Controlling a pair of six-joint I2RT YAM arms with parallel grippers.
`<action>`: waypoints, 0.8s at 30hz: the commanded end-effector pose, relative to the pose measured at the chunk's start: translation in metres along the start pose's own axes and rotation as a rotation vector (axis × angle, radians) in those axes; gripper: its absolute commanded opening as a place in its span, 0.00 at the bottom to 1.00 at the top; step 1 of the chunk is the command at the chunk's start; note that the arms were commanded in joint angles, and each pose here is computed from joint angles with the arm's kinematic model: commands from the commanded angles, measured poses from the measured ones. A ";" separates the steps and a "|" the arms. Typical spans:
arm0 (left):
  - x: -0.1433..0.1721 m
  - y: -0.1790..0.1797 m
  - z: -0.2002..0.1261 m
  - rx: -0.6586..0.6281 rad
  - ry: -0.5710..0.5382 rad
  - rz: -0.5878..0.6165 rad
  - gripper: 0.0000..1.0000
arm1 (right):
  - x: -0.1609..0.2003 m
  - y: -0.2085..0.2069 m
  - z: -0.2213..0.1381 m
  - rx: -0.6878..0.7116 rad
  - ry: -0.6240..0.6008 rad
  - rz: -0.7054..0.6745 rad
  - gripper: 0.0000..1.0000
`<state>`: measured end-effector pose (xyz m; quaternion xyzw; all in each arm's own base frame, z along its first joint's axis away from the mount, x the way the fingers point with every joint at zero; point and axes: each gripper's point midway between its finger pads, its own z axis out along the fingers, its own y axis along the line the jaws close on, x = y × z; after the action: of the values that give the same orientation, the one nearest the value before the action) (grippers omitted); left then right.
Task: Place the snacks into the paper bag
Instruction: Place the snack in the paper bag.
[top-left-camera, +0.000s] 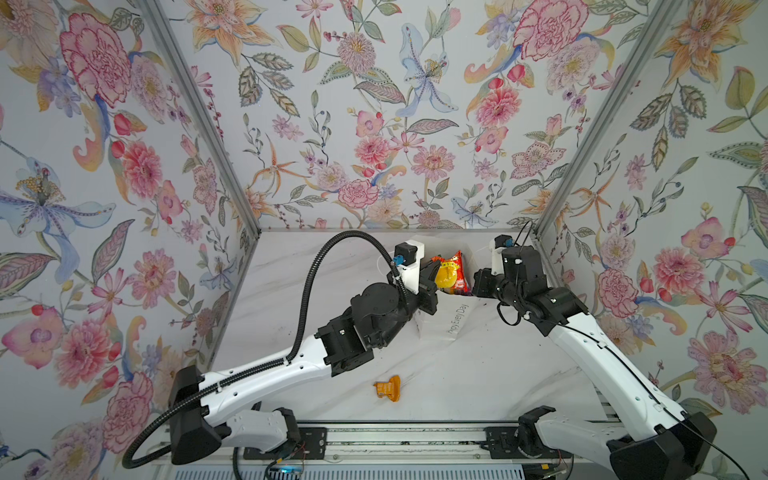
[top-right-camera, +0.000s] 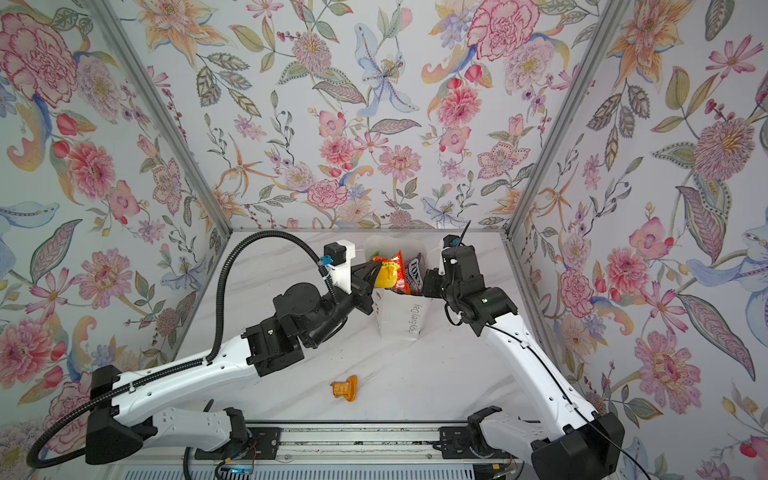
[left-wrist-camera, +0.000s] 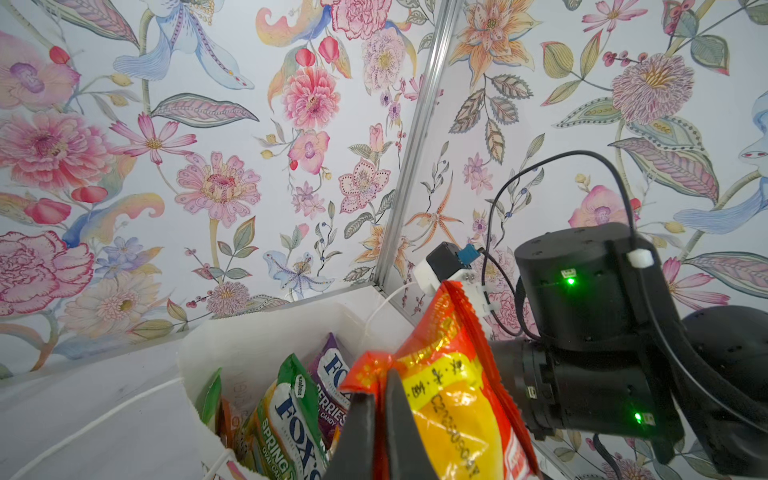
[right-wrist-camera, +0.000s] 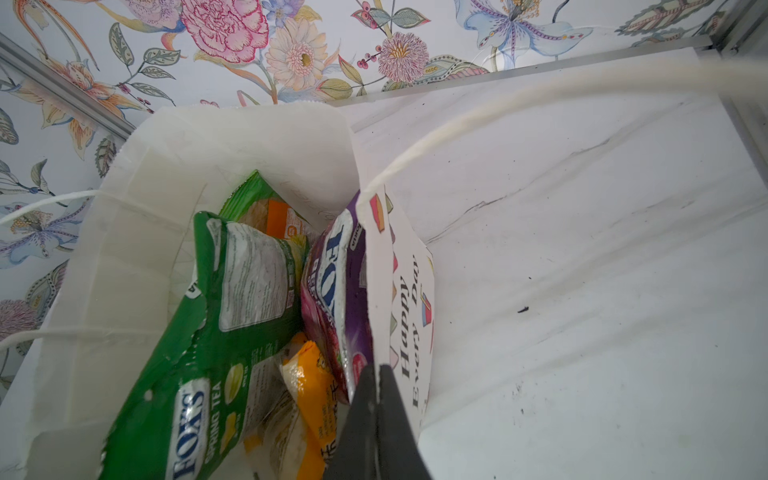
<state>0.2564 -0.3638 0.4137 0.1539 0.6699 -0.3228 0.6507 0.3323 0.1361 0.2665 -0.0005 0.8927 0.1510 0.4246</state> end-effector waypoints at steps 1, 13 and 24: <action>0.004 0.010 0.020 -0.069 0.040 0.063 0.00 | 0.004 0.002 -0.006 -0.004 0.020 0.010 0.00; 0.028 0.026 0.100 -0.203 0.151 0.086 0.00 | 0.008 0.003 -0.010 -0.012 0.019 0.011 0.00; 0.060 0.051 0.142 -0.262 0.235 0.027 0.00 | 0.007 0.003 -0.012 -0.013 0.013 0.010 0.00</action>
<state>0.3816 -0.4345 0.3489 0.1368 0.7660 -0.1996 0.5956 0.3268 0.1365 0.2674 -0.0004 0.8937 0.1533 0.4216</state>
